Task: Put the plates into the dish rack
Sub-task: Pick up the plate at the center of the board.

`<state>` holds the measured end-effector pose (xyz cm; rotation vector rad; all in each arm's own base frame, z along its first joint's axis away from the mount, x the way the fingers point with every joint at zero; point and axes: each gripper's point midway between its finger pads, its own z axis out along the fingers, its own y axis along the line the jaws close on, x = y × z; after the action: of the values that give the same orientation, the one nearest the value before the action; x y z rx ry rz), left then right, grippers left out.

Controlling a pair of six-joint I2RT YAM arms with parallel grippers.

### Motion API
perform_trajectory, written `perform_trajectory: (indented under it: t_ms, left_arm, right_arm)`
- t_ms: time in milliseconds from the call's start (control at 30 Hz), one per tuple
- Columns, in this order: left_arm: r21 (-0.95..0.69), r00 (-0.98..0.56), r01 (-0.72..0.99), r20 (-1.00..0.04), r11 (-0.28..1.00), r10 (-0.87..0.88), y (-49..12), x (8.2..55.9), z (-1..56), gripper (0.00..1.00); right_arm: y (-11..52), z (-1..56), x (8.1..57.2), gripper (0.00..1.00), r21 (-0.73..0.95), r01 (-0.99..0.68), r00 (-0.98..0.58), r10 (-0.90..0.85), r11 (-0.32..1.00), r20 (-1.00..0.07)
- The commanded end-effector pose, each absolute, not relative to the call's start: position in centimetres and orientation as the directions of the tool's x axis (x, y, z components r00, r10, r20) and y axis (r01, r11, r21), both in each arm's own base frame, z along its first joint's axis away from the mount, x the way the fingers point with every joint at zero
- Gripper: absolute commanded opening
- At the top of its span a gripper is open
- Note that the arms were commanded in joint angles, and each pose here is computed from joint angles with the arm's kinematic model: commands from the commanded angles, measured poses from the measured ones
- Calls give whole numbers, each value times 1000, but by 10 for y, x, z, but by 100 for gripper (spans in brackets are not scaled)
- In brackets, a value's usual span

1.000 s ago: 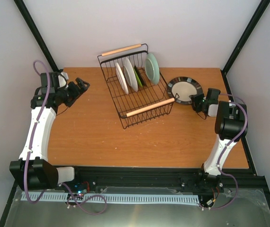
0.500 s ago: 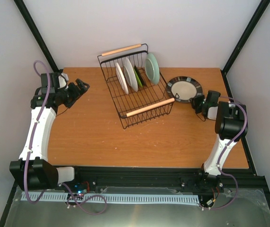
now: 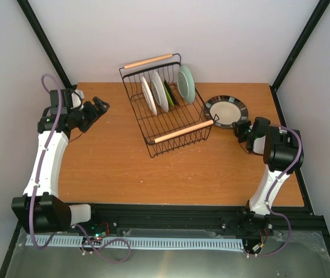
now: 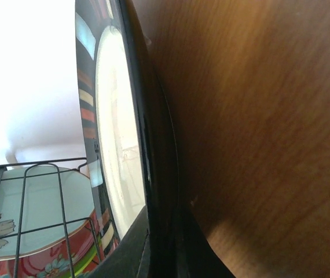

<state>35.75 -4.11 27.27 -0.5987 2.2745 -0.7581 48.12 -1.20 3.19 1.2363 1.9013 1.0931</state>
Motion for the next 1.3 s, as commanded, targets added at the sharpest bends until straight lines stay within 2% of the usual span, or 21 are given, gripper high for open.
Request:
perform_trajectory:
  t_ms: [0,267,567,1000,1267]
  left_arm:
    - [-649,-665,-142,-497,747,-558,-43,360,293,100]
    - [-647,-666,-120,-510,753,-544,-45,361,297,100]
    - [-661,-661,-73,-529,747,-532,-49,366,309,100]
    - [-676,-640,8,-569,736,-516,-57,377,352,100]
    - [-632,-677,89,-605,770,-419,-90,397,368,99]
  right_arm:
    - [-20,35,473,3,902,395,-355,934,174,-25]
    - [-28,82,487,3,962,226,-346,936,152,-66]
    - [-42,144,504,3,976,95,-307,938,198,-161]
    - [-47,237,520,3,942,-84,-285,898,326,-336]
    - [-39,296,516,3,887,-179,-283,841,426,-461]
